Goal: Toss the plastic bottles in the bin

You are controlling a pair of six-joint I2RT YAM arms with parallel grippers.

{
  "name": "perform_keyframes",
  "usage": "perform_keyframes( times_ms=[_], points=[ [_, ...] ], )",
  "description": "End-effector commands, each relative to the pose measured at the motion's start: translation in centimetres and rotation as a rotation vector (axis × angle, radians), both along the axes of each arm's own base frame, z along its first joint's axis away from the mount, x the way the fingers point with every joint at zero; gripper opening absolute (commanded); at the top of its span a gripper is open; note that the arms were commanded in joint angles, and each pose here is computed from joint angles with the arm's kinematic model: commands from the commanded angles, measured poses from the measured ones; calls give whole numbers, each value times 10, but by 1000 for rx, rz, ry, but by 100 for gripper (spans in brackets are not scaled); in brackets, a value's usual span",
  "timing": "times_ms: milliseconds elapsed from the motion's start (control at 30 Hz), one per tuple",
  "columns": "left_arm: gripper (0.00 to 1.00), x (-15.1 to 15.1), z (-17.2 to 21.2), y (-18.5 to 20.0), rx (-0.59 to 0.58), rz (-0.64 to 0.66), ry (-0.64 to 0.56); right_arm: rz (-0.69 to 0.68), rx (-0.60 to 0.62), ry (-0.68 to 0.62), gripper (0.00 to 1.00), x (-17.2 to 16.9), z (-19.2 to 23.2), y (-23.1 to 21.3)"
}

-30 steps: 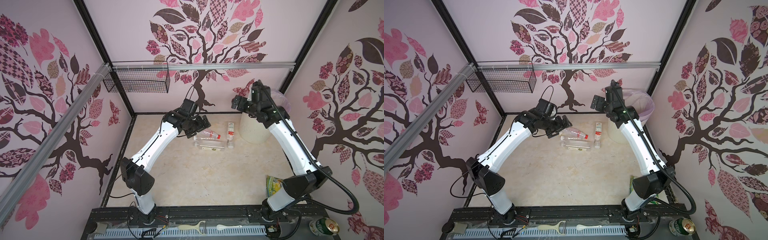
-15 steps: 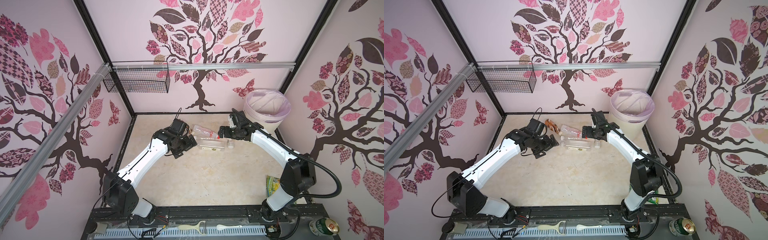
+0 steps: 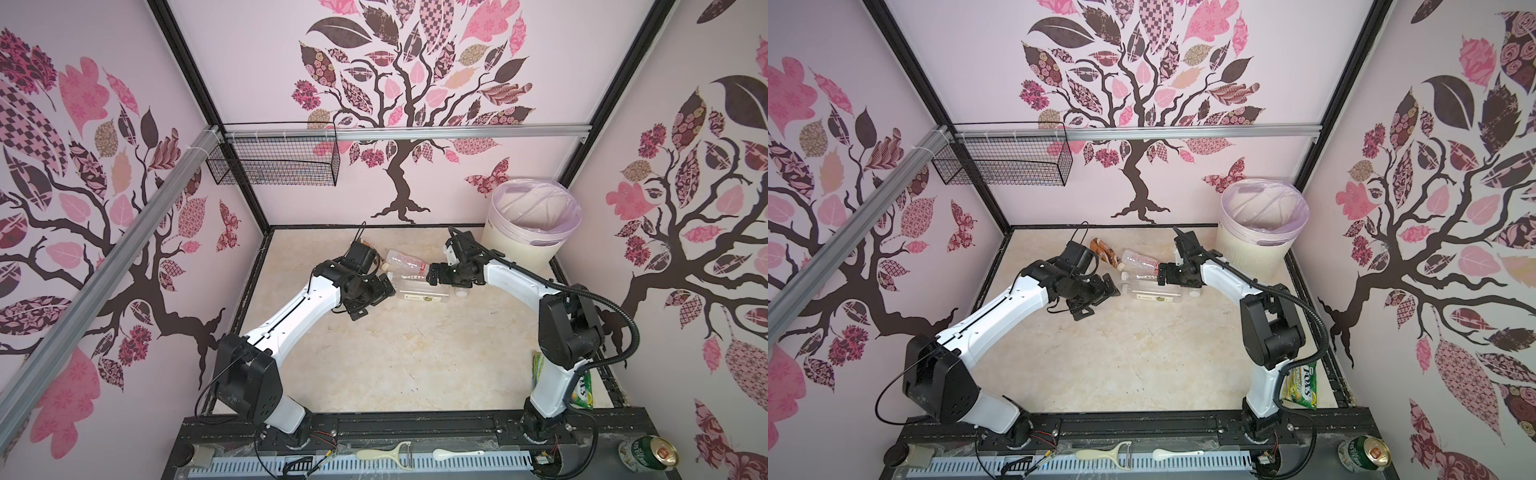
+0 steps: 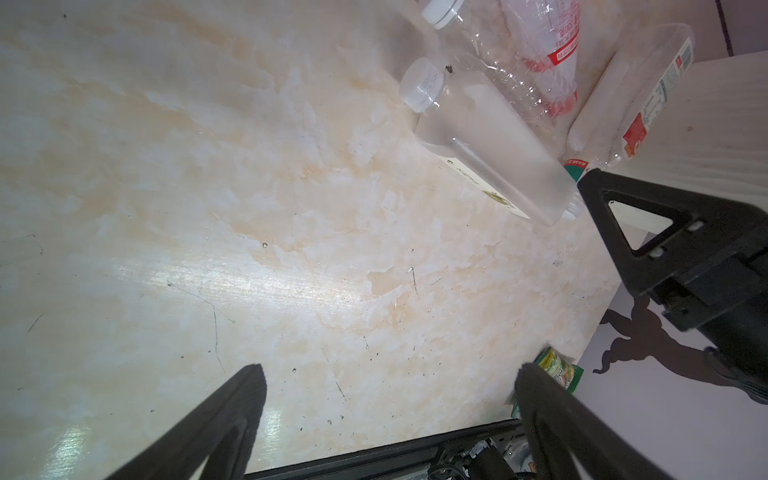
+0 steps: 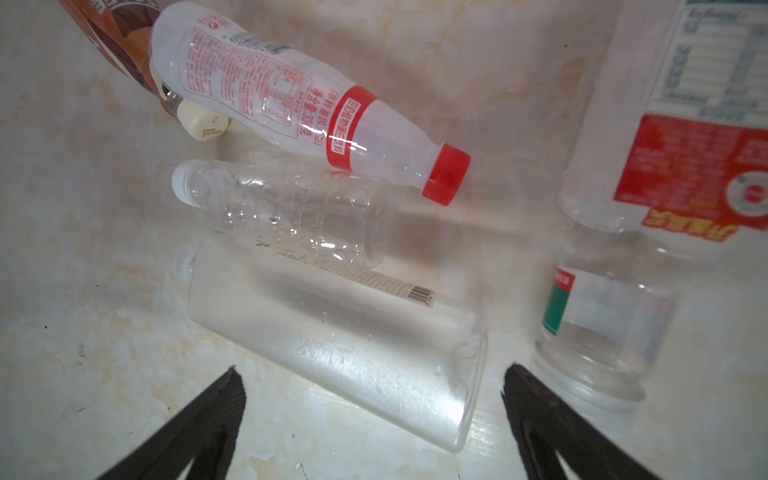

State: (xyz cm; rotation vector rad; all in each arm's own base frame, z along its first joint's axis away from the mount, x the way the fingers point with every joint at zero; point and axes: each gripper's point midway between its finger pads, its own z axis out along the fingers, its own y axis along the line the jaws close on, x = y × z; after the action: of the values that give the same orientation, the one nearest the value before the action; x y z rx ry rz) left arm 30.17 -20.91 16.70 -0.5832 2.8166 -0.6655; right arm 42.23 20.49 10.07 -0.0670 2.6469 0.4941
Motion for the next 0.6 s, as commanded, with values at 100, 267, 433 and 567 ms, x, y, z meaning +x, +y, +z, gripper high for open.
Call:
perform_keyframes(
  times_ms=[100,267,433,567],
  points=[
    [98,-2,-8,9,18,-8,19,25,-9,43,99,5,-22,7],
    [98,3,-11,10,22,-9,16,34,10,68,100,-1,-25,11],
    [98,3,-17,9,9,-7,30,56,21,82,100,-13,-22,20],
    [98,3,-20,12,9,6,28,88,8,84,99,-27,-19,34]
  ],
)
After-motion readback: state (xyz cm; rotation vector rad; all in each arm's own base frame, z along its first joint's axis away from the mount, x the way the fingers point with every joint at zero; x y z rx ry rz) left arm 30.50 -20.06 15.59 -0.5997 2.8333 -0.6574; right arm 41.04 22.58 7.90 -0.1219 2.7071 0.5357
